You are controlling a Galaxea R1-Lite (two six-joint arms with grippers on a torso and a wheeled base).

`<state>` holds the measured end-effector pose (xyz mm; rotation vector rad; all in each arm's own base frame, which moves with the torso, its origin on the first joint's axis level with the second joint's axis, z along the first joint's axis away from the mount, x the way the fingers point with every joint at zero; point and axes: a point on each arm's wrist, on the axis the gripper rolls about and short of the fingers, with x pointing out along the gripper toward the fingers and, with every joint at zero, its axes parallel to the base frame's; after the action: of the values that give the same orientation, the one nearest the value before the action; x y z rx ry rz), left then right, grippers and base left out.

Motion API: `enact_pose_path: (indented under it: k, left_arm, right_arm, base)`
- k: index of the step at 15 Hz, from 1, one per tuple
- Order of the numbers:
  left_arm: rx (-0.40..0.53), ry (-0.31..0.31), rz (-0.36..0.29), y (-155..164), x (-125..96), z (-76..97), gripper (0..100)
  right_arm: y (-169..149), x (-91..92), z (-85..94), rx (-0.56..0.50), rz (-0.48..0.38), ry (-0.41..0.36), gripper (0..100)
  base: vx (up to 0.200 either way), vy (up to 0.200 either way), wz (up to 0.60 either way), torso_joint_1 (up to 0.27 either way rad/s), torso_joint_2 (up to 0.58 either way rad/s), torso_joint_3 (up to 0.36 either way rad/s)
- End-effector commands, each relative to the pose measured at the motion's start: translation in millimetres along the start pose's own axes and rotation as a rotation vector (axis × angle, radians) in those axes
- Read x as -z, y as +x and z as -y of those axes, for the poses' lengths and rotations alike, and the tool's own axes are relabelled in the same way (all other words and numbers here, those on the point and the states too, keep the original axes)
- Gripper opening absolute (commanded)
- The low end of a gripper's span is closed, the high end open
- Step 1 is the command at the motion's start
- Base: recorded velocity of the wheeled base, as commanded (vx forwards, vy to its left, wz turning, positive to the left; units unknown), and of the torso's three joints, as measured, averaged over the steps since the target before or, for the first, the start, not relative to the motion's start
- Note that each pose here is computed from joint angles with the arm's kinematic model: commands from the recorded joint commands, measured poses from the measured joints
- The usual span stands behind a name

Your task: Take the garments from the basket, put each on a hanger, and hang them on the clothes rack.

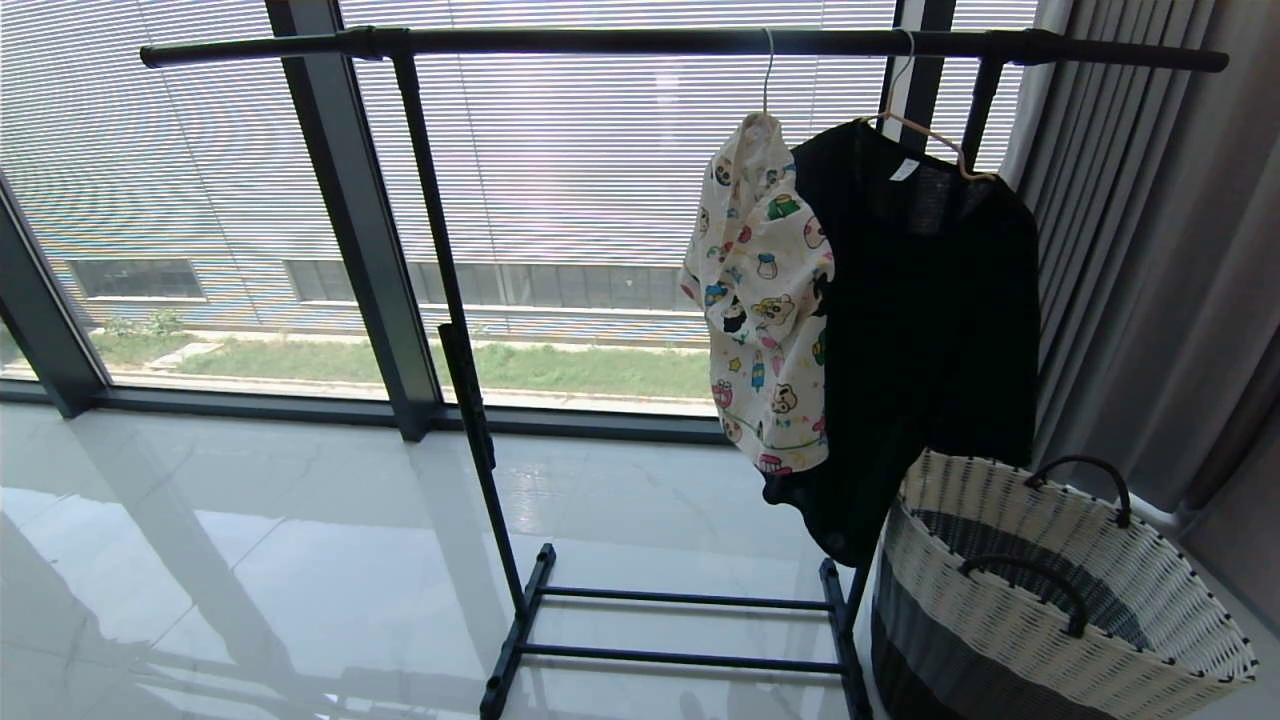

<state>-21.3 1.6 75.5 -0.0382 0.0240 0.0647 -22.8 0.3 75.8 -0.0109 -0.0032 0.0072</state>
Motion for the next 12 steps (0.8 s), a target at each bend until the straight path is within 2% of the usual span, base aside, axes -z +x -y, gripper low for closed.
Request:
enact_pose_path:
  k: [1, 12]
  left_arm:
    - [0.001, -0.002, 0.019, -1.4, 0.4, -0.2, 100]
    - [0.001, -0.005, 0.021, -1.5, 0.5, -0.2, 100]
  right_arm:
    - [0.0, 0.0, 0.0, 0.0, 0.0, 0.0, 100]
    - [0.0, 0.0, 0.0, 0.0, 0.0, 0.0, 100]
  base:
    - [0.0, 0.0, 0.0, 0.0, 0.0, 0.0]
    - [0.0, 0.0, 0.0, 0.0, 0.0, 0.0]
